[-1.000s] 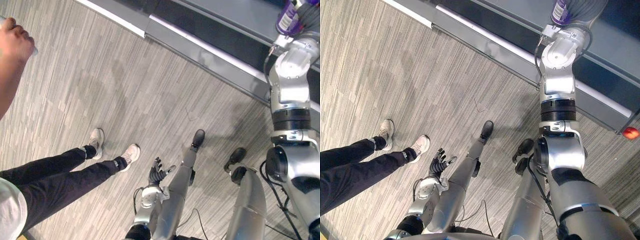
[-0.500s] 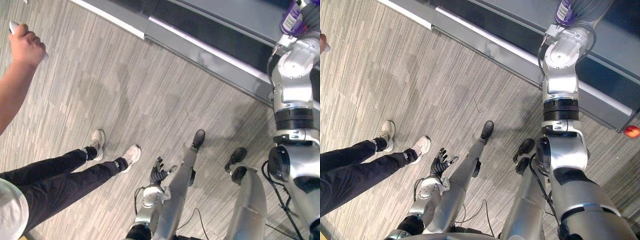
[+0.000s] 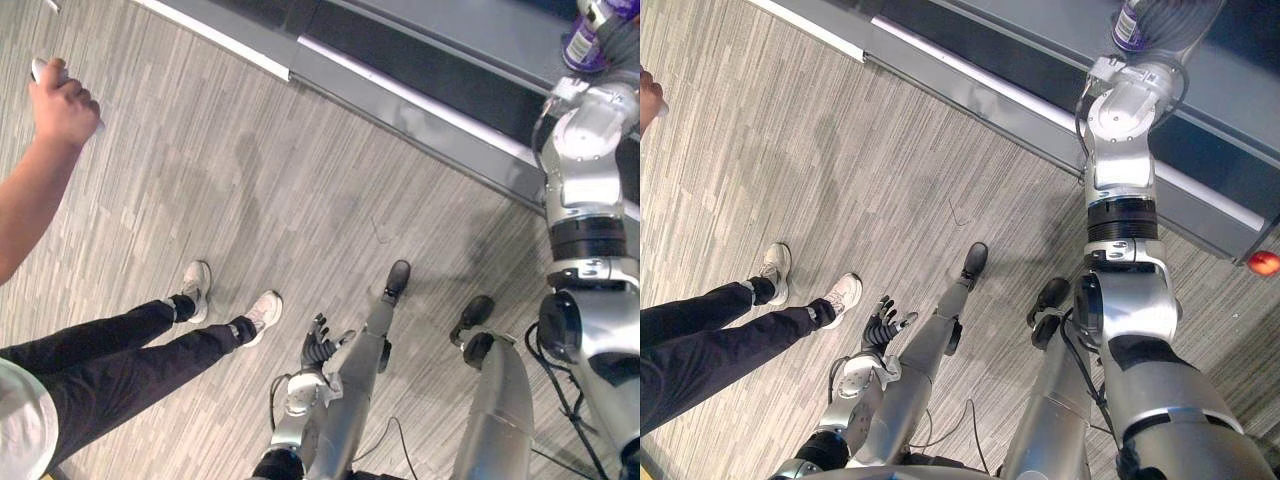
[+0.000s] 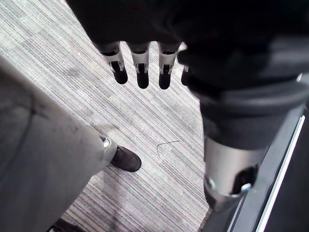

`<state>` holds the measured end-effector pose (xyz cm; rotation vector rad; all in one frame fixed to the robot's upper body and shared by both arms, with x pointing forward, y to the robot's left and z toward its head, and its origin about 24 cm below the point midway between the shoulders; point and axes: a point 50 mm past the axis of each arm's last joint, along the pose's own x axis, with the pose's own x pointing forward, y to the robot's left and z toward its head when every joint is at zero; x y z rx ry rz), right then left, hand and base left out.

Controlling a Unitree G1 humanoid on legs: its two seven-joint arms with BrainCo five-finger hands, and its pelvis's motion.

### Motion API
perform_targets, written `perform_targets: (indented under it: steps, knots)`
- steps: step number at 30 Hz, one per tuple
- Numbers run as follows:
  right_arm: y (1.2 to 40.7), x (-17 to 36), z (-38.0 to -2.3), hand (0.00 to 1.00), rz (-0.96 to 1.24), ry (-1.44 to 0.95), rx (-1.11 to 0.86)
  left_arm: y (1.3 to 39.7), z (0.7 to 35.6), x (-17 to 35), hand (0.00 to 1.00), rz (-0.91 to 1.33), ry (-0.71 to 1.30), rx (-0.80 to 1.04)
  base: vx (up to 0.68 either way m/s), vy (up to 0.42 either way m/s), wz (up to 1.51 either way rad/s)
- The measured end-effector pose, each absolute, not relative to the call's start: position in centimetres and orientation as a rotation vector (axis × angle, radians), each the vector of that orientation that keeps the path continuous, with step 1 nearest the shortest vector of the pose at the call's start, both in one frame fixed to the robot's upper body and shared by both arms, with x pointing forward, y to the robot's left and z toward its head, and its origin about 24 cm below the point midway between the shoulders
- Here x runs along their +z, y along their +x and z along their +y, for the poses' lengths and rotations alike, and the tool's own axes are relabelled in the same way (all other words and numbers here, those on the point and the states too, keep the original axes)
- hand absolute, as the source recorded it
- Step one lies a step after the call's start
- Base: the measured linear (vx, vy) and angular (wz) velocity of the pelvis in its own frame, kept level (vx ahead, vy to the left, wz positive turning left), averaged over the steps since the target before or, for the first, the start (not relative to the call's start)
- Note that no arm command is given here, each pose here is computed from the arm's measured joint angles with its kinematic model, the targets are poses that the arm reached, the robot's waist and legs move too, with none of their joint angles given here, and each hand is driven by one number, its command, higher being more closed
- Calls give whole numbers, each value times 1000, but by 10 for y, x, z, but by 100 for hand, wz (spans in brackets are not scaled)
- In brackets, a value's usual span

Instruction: Put the gum and the chips on the shelf.

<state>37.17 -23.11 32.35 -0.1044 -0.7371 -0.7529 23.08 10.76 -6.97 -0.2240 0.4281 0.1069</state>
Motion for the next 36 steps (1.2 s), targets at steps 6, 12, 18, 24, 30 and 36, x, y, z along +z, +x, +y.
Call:
perform_targets:
  steps: [6, 12, 18, 24, 30, 36]
  knots:
    - [375, 313, -234, 0, -698, -113, -757, 231, 108, -70, 0, 428, -224, 107, 0, 0, 0]
    - [375, 313, -233, 0, -698, -119, -751, 231, 108, -70, 0, 428, -224, 107, -7, -10, -1]
    - [377, 304, -231, 0, -671, -117, -745, 230, 108, -71, 0, 435, -223, 107, 0, 0, 0]
    - [380, 288, -230, 0, -629, -119, -737, 227, 109, -75, 0, 458, -218, 111, -27, -28, -3]
    - [385, 275, -226, 0, -573, -86, -723, 225, 113, -80, 0, 481, -222, 119, -34, -31, -10]
    - [387, 261, -223, 0, -534, -88, -705, 222, 117, -85, 0, 506, -222, 142, -29, -34, -28]
